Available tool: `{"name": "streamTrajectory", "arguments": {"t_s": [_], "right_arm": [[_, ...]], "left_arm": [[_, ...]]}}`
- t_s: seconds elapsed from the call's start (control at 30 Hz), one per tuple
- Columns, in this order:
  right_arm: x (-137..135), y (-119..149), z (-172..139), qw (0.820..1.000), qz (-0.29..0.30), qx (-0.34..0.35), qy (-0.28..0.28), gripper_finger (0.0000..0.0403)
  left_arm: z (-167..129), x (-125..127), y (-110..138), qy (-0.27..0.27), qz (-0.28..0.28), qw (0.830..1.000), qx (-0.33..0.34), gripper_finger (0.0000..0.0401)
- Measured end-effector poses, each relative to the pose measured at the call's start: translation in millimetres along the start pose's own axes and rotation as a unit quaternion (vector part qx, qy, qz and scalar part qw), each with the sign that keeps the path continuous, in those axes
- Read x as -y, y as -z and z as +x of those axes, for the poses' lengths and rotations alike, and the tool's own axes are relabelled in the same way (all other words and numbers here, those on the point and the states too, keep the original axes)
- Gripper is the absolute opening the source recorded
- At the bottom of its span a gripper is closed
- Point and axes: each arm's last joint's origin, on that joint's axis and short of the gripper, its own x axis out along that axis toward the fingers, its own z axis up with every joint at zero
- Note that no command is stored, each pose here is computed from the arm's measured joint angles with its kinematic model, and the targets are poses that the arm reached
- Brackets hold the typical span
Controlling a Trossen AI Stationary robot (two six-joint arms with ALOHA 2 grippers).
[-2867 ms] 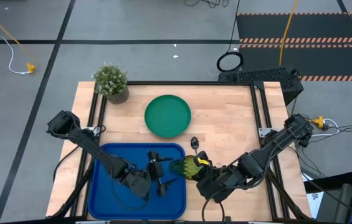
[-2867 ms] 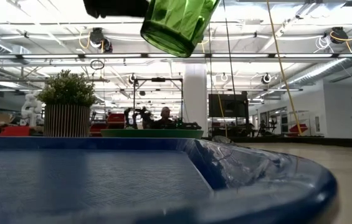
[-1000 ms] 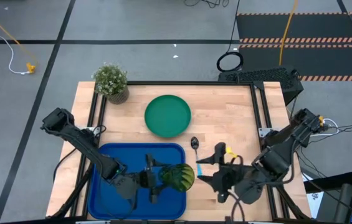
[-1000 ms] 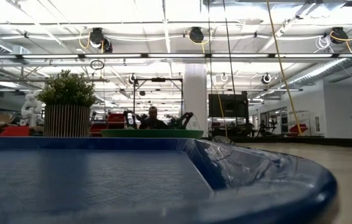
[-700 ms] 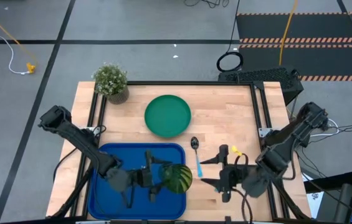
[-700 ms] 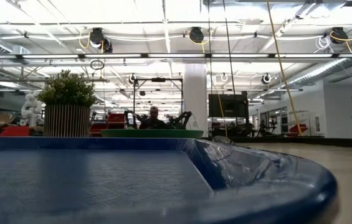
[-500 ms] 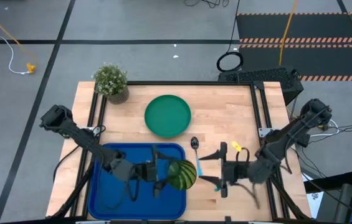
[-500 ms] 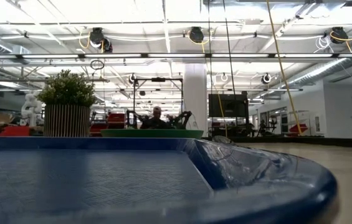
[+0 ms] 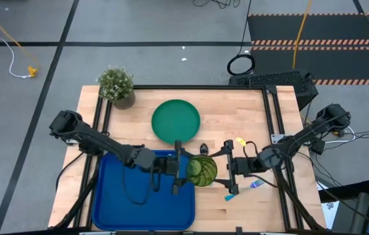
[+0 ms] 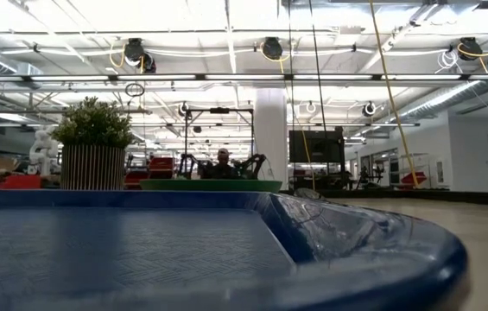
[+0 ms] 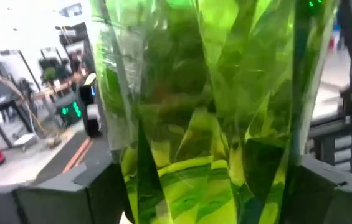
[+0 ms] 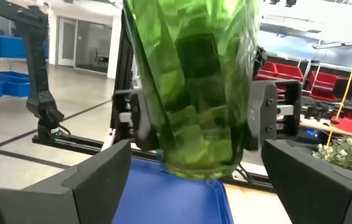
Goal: Pick and place plate/cup/fork/spoon on tray
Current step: Put the green glass on the dark blue tray
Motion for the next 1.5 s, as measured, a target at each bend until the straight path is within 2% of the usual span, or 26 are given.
{"name": "streamTrajectory", "arguments": {"t_s": [0.2, 0.5, 0.8, 1.17, 1.33, 1.5], "right_arm": [[1, 8, 6, 1.0, 0.001, -0.009, 0.007, 0.0358], [2, 10, 9, 1.0, 0.006, -0.003, -0.005, 0.0358], [6, 8, 4, 1.0, 0.004, -0.022, -0.012, 0.0358], [13, -8, -12, 0.998, 0.047, -0.035, -0.029, 0.0358], [10, -1, -7, 0.998, 0.034, -0.046, -0.031, 0.0358], [4, 7, 5, 0.999, 0.014, -0.017, -0.035, 0.0358]], "left_arm": [[12, -1, 17, 0.002, -0.003, 1.0, 0.009, 0.0308], [20, -4, 28, 0.018, -0.011, 0.999, 0.03, 0.0308], [20, -3, 31, 0.023, -0.003, 1.0, 0.014, 0.0308], [19, -1, 34, 0.013, 0.005, 1.0, -0.009, 0.0308], [19, -3, 32, 0.011, 0.001, 1.0, -0.002, 0.0308], [20, -6, 33, 0.011, -0.007, 1.0, -0.003, 0.0308]]}}
